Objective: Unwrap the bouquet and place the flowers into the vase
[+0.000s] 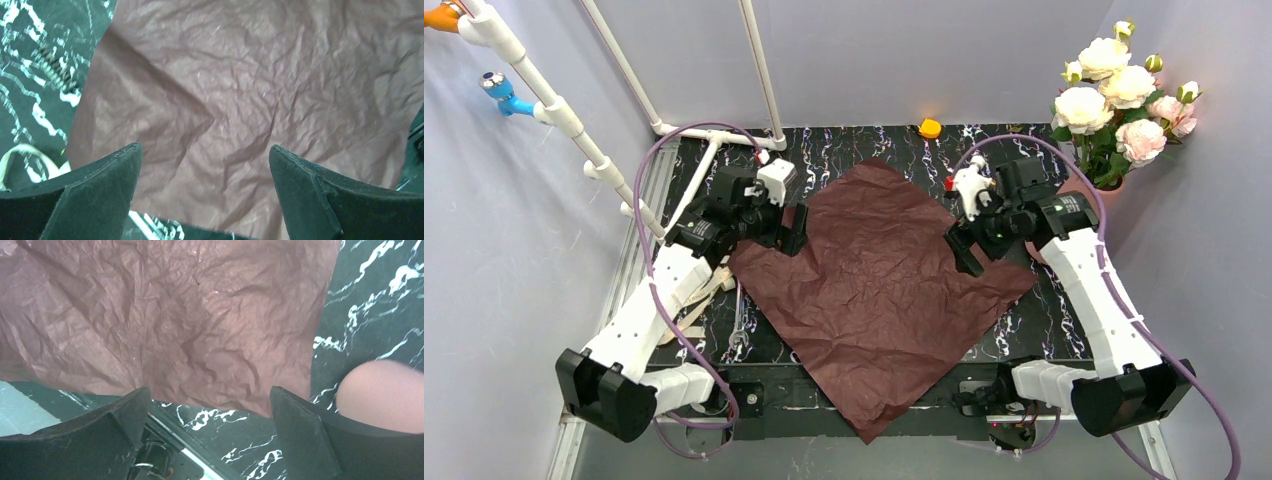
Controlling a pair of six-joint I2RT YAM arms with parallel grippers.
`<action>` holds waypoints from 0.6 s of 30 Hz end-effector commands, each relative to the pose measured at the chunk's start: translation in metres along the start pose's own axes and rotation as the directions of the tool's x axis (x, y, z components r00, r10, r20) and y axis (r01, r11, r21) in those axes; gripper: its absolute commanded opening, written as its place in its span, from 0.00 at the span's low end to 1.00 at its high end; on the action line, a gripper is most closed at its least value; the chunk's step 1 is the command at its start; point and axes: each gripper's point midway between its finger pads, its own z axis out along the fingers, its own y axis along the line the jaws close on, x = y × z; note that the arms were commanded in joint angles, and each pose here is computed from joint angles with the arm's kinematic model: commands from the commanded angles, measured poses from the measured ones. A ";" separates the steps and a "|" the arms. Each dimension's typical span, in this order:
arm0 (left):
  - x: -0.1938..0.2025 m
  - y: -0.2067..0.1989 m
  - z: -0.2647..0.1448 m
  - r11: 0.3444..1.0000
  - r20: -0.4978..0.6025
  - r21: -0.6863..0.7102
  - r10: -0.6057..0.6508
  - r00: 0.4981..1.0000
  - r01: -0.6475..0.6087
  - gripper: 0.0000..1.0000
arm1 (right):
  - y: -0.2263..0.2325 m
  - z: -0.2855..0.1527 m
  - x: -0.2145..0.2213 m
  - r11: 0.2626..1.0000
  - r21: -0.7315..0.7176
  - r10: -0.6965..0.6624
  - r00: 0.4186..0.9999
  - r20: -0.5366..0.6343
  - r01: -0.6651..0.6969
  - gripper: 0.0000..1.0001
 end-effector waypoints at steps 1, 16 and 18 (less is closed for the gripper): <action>0.052 0.020 -0.037 0.991 -0.218 -0.121 0.036 0.975 -0.063 0.98 | -0.005 0.007 -0.030 0.989 0.106 -0.109 0.992 0.068 0.101 0.98; 0.077 0.092 -0.113 0.855 -0.258 -0.515 -0.076 0.963 -0.070 0.98 | -0.025 0.021 -0.071 0.967 0.253 -0.114 0.948 0.298 0.037 0.98; 0.074 0.095 -0.114 0.851 -0.249 -0.520 -0.074 0.966 -0.069 0.98 | -0.025 0.019 -0.072 0.966 0.257 -0.112 0.945 0.308 0.030 0.98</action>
